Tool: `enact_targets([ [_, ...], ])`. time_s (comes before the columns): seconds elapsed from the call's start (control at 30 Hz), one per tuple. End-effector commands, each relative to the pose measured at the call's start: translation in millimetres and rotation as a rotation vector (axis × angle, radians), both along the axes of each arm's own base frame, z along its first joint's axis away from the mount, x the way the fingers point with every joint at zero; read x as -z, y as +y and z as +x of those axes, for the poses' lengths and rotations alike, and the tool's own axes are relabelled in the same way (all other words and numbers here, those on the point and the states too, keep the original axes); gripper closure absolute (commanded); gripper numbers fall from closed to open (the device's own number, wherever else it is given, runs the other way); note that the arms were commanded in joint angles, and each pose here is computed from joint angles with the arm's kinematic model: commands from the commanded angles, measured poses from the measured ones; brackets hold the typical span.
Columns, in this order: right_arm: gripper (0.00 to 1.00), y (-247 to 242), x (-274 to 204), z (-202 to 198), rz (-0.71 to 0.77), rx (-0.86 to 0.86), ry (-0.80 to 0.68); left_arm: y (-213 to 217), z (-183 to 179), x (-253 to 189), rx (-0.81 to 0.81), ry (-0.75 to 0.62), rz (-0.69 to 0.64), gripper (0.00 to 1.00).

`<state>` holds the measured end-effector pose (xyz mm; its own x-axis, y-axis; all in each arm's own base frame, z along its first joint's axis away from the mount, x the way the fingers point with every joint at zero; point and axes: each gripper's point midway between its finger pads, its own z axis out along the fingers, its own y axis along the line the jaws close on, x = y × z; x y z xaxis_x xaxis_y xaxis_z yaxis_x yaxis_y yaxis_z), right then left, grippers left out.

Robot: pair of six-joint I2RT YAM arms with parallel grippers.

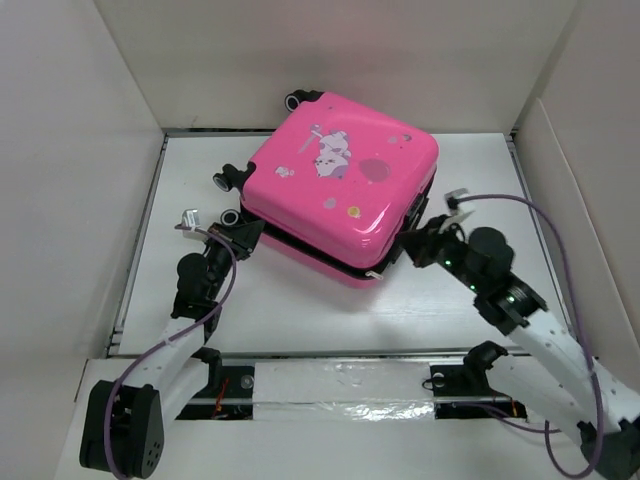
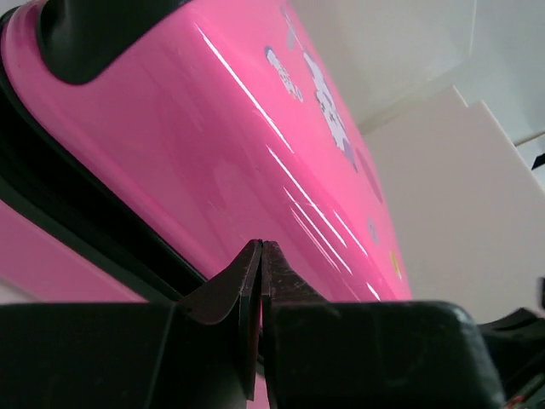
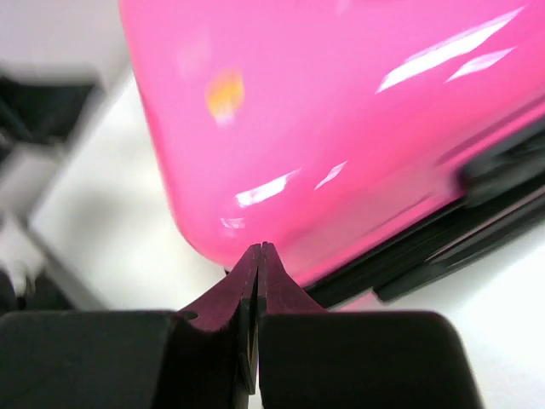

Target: Pack the luggage

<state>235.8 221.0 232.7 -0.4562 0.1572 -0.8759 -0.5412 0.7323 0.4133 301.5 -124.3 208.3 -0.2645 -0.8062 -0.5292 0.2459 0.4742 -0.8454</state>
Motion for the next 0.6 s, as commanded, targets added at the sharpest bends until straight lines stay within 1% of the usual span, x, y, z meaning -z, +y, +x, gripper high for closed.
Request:
enact_targets([
  [0.0,1.00,-38.9,-30.1,-1.6,0.018,0.075,-0.114,-10.2,-5.1,-24.1,0.065,-0.082,0.010,1.00],
  [0.03,1.00,-45.6,-30.6,-10.2,0.027,0.073,-0.122,-12.1,-4.5,-26.0,0.076,-0.083,0.008,1.00],
  [0.07,1.00,-49.7,-13.8,-13.8,0.010,0.074,-0.094,-15.4,-3.9,-32.4,0.094,-0.093,0.004,1.00],
  [0.1,1.00,-51.3,-3.9,-18.6,0.009,0.065,-0.068,-16.8,-0.5,-28.0,0.099,-0.070,0.010,1.00],
  [0.13,1.00,-46.5,2.1,-27.3,0.017,0.012,-0.054,-16.4,1.6,-27.9,0.095,-0.063,0.022,0.99],
  [0.17,1.00,-43.0,10.1,-33.3,0.017,-0.022,-0.031,-9.3,9.8,-33.3,0.044,-0.057,0.035,0.78],
  [0.2,1.00,-39.6,24.9,-38.0,0.009,-0.051,0.007,-1.5,11.0,-25.3,-0.001,-0.011,0.063,0.68],
  [0.23,1.00,-28.2,29.9,-49.2,0.015,-0.123,0.019,2.6,11.3,-27.9,-0.033,-0.008,0.066,0.55],
  [0.27,1.00,-23.7,34.7,-52.7,0.014,-0.144,0.026,10.3,12.9,-35.1,-0.080,-0.014,0.066,0.33],
  [0.3,1.00,-20.2,36.3,-54.2,0.014,-0.156,0.019,23.8,15.1,-33.2,-0.157,0.015,0.072,0.27],
  [0.37,0.90,-12.3,33.0,-58.7,0.006,-0.181,0.005,44.8,23.1,-44.9,-0.239,0.023,0.066,0.20],
  [0.4,0.85,-10.4,34.1,-56.8,-0.017,-0.185,0.003,49.3,27.5,-39.1,-0.251,0.055,0.070,0.18],
  [0.43,0.71,-9.5,29.2,-53.4,-0.024,-0.176,-0.010,53.7,32.0,-37.5,-0.264,0.073,0.068,0.17],
  [0.47,0.64,-8.8,28.6,-51.0,-0.032,-0.175,-0.012,57.1,37.3,-43.4,-0.271,0.077,0.056,0.17],
  [0.5,0.59,-5.3,31.2,-50.9,-0.055,-0.192,-0.012,60.8,45.7,-34.9,-0.271,0.108,0.062,0.17],
  [0.53,0.51,-4.3,30.9,-49.5,-0.060,-0.193,-0.009,63.3,50.4,-33.1,-0.276,0.120,0.066,0.17],
  [0.57,0.48,-3.0,30.6,-47.8,-0.062,-0.194,-0.006,65.7,55.4,-30.3,-0.282,0.134,0.066,0.17],
])
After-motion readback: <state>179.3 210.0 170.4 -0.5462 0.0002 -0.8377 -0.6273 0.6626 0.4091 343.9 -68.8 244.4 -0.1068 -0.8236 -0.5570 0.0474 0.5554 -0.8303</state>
